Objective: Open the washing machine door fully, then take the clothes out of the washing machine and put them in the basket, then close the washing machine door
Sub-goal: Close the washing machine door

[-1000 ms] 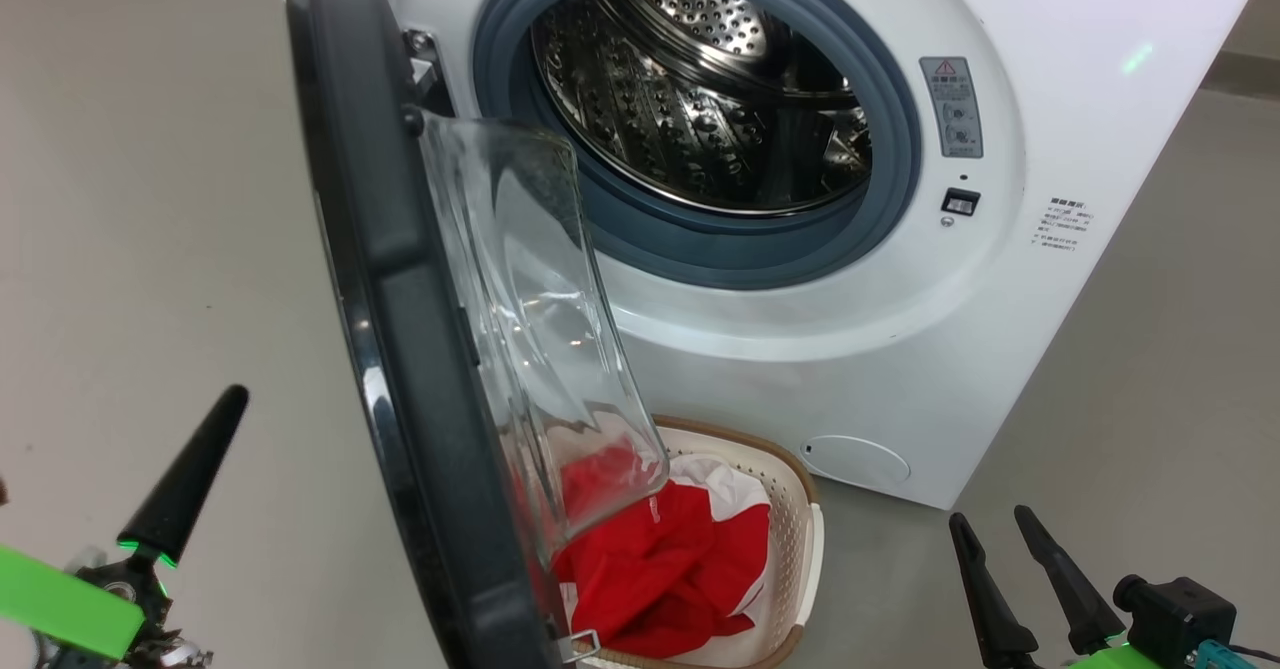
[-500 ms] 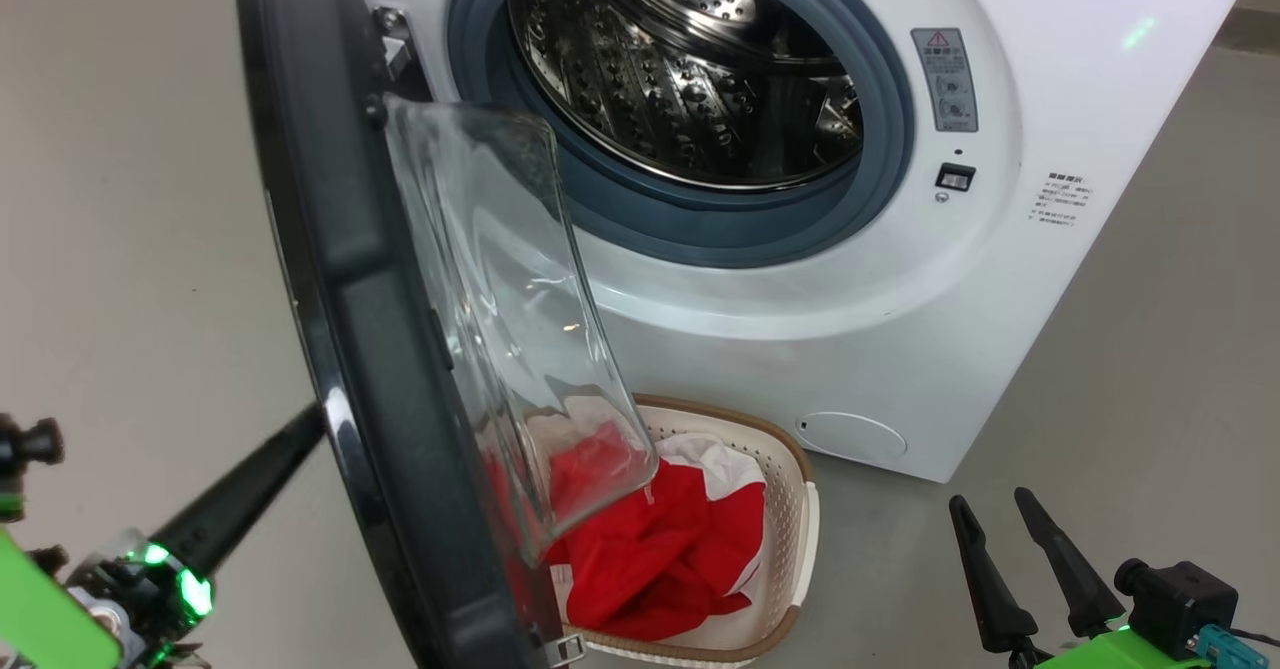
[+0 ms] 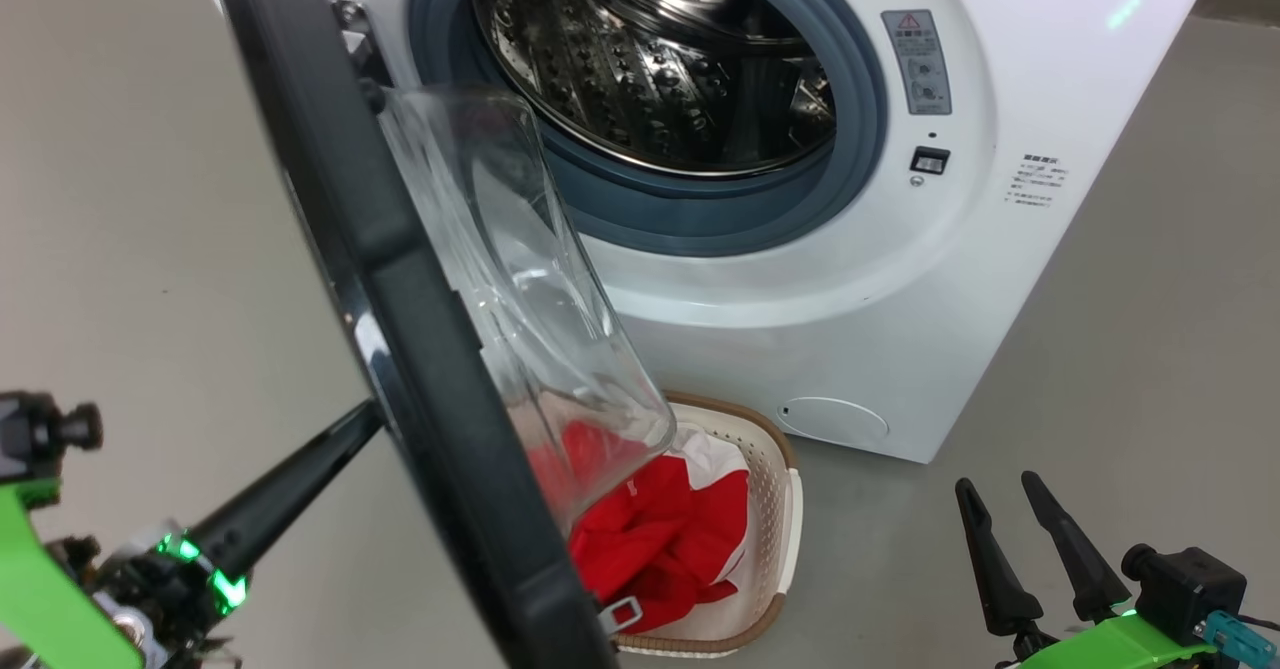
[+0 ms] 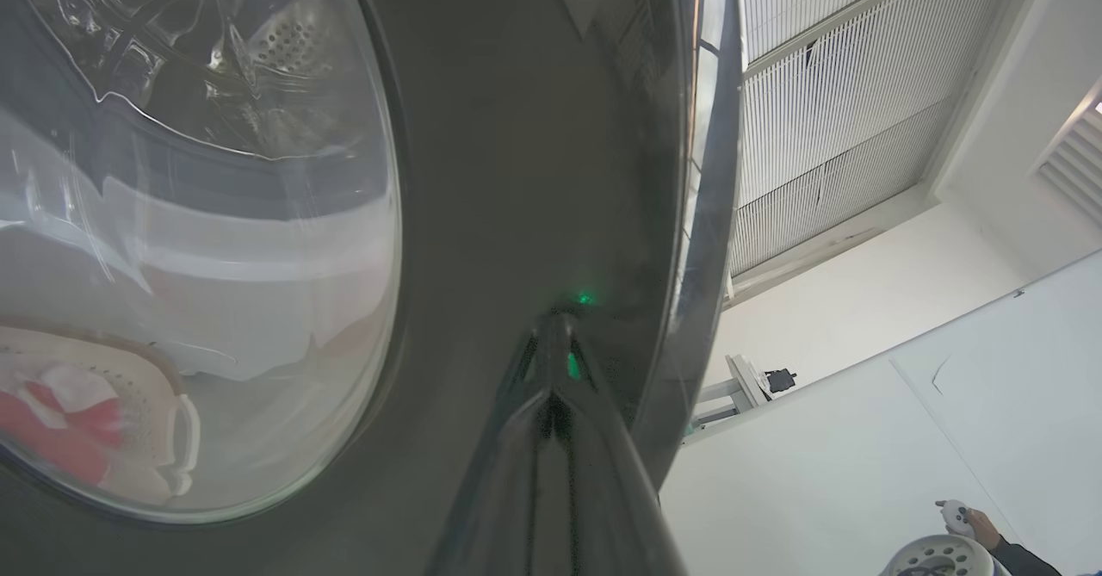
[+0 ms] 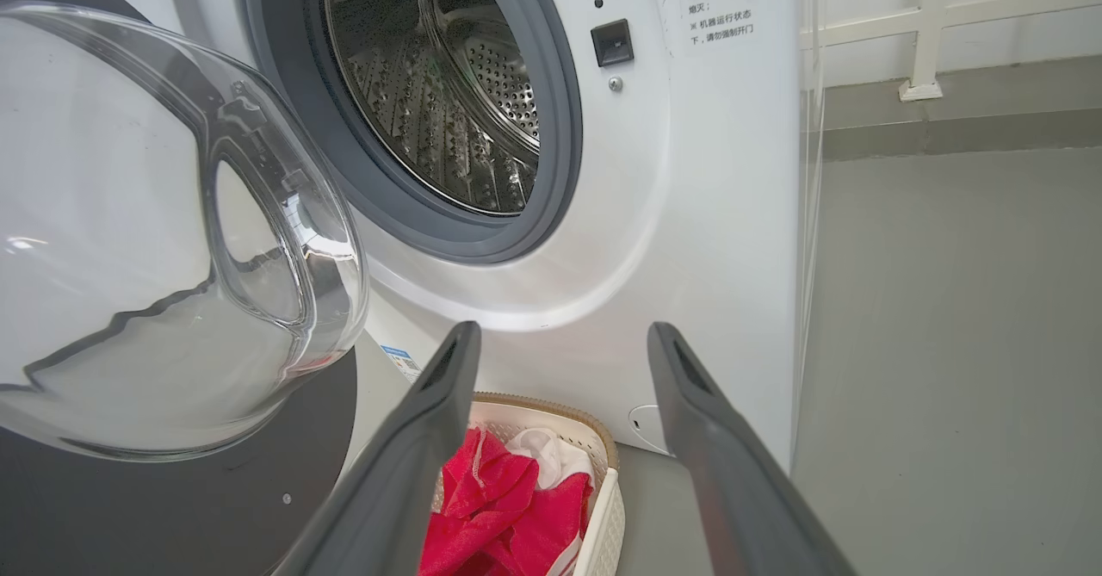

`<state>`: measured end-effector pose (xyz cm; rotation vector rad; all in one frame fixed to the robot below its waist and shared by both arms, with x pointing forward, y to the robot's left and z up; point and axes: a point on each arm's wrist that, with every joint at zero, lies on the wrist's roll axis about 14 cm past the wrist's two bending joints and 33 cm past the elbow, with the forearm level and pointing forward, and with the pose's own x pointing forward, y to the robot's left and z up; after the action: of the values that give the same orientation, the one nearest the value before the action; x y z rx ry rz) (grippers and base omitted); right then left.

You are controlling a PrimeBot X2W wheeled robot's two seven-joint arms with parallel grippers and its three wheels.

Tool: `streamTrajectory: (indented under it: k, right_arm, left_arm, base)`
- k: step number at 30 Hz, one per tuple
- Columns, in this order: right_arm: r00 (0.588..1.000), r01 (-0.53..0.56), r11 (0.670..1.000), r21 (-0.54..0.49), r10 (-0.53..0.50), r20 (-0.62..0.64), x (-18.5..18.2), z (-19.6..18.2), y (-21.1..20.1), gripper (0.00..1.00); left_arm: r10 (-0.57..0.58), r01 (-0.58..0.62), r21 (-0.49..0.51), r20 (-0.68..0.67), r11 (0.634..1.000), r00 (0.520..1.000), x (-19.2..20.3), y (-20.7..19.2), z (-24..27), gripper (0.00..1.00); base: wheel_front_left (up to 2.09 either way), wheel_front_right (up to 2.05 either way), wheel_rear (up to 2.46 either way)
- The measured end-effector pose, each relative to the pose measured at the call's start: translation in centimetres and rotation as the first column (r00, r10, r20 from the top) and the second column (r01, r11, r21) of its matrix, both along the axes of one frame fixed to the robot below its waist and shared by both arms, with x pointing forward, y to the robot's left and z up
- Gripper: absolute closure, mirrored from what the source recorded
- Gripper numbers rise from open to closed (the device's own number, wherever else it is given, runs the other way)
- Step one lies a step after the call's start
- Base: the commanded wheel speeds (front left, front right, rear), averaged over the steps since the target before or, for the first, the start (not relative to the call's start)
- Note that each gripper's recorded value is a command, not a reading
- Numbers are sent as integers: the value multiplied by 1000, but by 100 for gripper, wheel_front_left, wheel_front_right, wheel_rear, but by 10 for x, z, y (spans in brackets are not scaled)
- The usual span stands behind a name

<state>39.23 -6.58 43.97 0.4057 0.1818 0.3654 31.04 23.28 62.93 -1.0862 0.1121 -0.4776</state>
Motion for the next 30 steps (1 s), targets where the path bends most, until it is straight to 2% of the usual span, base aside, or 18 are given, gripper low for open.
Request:
streamTrajectory:
  k: [9,12,19,22,30]
  right_arm:
    - [999,46,999,6,-46,3,4,1,-13,0]
    - [998,63,998,4,-63,-1,3,0,-19,0]
    - [994,110,994,7,-110,-2,2,0,-33,0]
    - [992,129,992,6,-129,-1,3,0,-39,0]
    - [985,174,985,-4,-174,-18,0,-6,-55,0]
  left_arm:
    - [-64,63,8,38,998,997,35,-27,7,100]
    - [-51,49,32,54,998,997,50,-33,9,100]
    - [-37,38,-3,103,999,994,81,-52,18,100]
    - [-33,30,22,119,999,992,96,-63,20,100]
    - [-65,65,9,141,998,988,127,-101,23,100]
  base:
    - [0,0,0]
    - [0,0,0]
    - [0,0,0]
    - [0,0,0]
    - [0,0,0]
